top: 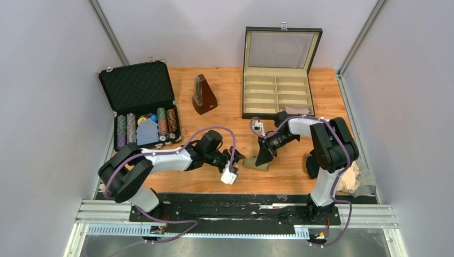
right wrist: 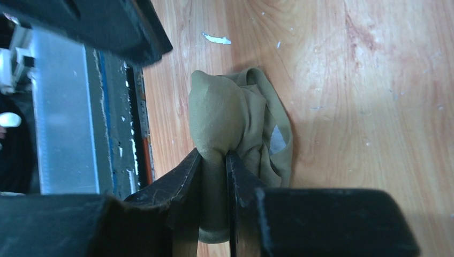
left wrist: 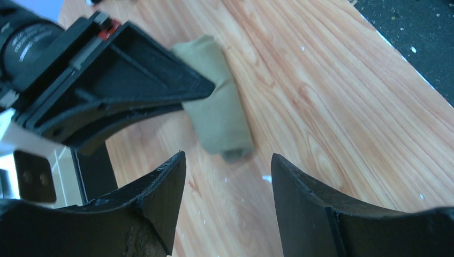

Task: Roll the underwear
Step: Roll the underwear to the center of the board.

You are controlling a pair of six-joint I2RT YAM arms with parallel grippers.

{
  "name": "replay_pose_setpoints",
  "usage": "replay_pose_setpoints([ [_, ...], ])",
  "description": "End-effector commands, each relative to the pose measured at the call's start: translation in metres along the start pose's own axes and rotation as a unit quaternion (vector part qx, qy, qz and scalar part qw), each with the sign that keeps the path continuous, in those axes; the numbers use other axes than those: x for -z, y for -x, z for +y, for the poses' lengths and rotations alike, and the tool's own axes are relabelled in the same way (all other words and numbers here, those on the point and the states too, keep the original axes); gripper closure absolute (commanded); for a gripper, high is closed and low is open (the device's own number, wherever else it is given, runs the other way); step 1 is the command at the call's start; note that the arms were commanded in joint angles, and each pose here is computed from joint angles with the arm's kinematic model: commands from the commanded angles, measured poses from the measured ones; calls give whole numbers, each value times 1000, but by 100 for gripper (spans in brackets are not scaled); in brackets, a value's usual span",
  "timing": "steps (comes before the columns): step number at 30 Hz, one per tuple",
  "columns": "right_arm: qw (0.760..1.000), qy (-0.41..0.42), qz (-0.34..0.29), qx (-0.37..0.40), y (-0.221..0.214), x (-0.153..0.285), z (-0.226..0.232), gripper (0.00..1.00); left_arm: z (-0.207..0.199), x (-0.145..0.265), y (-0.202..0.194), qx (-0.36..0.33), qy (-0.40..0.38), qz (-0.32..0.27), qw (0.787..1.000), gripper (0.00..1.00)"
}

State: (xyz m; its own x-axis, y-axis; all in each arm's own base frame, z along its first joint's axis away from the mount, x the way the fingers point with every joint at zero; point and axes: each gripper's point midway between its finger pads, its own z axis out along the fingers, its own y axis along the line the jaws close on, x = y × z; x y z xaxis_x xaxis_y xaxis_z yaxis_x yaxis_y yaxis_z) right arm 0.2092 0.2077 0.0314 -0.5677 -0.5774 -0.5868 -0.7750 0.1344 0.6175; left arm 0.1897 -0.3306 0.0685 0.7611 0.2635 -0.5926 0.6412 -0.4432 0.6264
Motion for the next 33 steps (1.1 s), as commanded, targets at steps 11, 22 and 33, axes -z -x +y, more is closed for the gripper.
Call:
replay_pose_setpoints([
  [11, 996, -19, 13, -81, -20, 8, -20, 90, 22, -66, -18, -47, 19, 32, 998, 36],
  [22, 996, -59, 4, -65, -9, 21, -27, 39, -12, -87, -50, -19, -146, 80, 986, 78],
  [33, 826, -503, -215, 137, 102, 283, -28, 0, -65, -61, -29, 83, -386, 100, 914, 93],
])
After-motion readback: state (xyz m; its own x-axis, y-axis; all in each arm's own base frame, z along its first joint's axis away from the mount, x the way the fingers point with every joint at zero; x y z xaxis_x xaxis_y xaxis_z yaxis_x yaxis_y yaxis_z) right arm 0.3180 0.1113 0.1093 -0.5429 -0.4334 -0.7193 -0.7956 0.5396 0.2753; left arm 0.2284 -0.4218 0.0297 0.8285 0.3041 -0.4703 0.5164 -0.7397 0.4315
